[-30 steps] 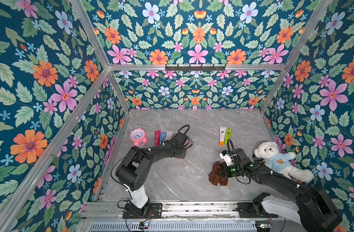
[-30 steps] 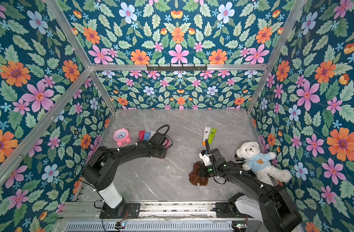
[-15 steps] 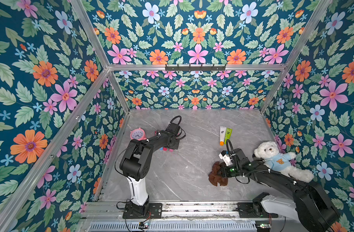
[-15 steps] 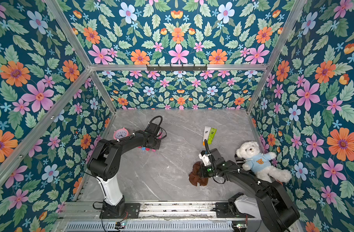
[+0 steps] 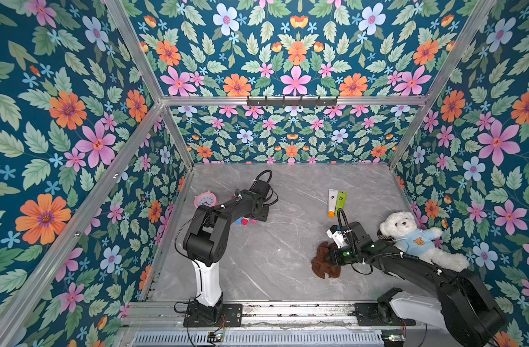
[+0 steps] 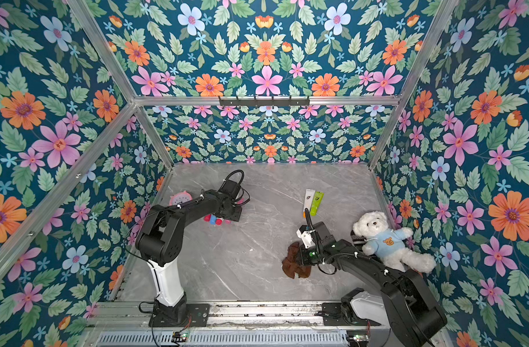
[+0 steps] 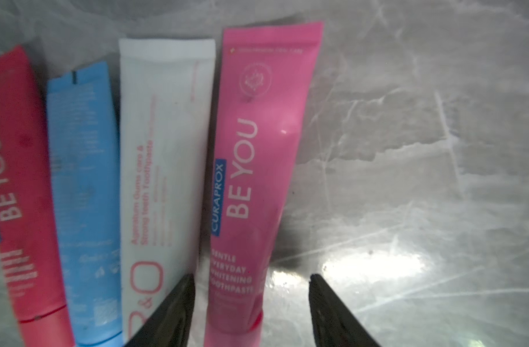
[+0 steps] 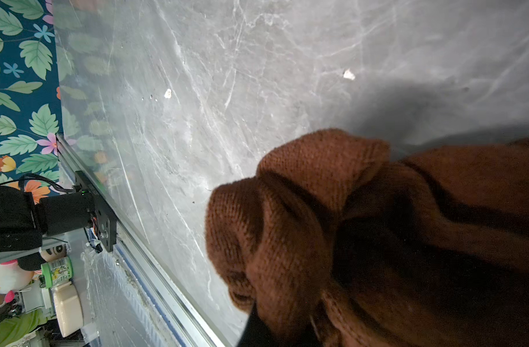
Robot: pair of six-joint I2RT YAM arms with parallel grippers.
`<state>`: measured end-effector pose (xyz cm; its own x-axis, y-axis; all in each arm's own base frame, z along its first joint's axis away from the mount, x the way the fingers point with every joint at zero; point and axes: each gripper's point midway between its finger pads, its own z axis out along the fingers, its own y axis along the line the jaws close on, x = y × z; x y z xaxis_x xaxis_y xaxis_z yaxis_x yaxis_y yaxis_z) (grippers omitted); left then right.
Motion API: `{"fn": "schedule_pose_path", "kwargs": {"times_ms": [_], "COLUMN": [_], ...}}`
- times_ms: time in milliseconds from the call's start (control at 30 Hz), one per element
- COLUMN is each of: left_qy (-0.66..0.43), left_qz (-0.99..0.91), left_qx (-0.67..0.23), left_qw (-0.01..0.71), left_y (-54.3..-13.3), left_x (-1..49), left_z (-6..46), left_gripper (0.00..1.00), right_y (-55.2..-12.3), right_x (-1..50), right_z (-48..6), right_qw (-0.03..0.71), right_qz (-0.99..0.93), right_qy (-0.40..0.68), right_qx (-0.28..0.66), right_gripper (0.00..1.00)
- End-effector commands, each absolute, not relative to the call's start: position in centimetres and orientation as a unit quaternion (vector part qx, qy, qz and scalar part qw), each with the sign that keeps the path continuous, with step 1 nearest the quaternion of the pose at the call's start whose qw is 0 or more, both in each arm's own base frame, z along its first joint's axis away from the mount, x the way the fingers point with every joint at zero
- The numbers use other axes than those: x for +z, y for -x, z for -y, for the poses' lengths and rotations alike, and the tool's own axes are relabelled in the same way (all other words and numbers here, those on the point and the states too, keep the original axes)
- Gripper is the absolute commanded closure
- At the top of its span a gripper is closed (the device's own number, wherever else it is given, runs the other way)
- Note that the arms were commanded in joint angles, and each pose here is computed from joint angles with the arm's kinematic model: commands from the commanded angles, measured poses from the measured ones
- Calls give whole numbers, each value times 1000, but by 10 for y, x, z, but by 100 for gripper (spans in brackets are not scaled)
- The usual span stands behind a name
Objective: Wipe the surface of the toothpaste tube
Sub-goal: Move the toothpaste to the center of the board.
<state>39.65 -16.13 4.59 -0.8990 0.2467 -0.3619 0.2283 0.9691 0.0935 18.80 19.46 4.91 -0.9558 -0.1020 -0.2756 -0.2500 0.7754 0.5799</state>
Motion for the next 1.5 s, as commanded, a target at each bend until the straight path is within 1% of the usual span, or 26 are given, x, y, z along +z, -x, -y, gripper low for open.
{"fn": "schedule_pose_path", "kwargs": {"times_ms": [0, 167, 267, 300, 367, 433, 467, 600, 733, 933, 1167, 1333, 1467], "left_qy": [-126, -132, -136, -138, -143, -148, -151, -166, -158, -152, -174, -197, -200], "left_qz": [-972, -955, -934, -925, -905, -890, -884, -871, -863, -861, -864, -875, -879], "left_qx": [-2, -54, -112, -133, -183, -212, -222, -242, -263, -267, -282, -261, -264], "left_qw": [198, 261, 311, 327, 356, 376, 383, 394, 402, 405, 380, 358, 344], "left_y": [-395, -402, -404, -404, -402, -401, -400, -399, -404, -409, -403, -389, -384], "left_x": [67, 122, 155, 165, 180, 187, 188, 180, 167, 155, 124, 94, 78], "left_z": [171, 197, 223, 232, 255, 276, 287, 327, 361, 404, 451, 467, 471], "left_gripper": [37, 37, 36, 32, 19, 6, 2, 1, 1, 1, 1, 1, 6], "right_y": [-190, -191, -192, -193, -192, -190, -188, -178, -169, -162, -159, -158, -159], "right_x": [52, 51, 51, 52, 52, 51, 50, 49, 58, 75, 67, 66, 67], "right_z": [-196, -194, -186, -185, -180, -177, -175, -167, -162, -169, -176, -178, -176], "right_qw": [119, 124, 136, 142, 145, 142, 140, 145, 179, 222, 204, 201, 209], "right_qz": [-934, -935, -940, -940, -943, -945, -946, -946, -933, -913, -923, -924, -923], "right_qy": [93, 90, 74, 69, 57, 48, 43, 22, 11, 48, 68, 75, 73], "right_qx": [324, 319, 304, 301, 295, 291, 288, 289, 312, 338, 318, 316, 315], "right_gripper": [100, 100, 100, 100, 100, 100, 100, 100, 100, 100, 100, 100, 100]}}
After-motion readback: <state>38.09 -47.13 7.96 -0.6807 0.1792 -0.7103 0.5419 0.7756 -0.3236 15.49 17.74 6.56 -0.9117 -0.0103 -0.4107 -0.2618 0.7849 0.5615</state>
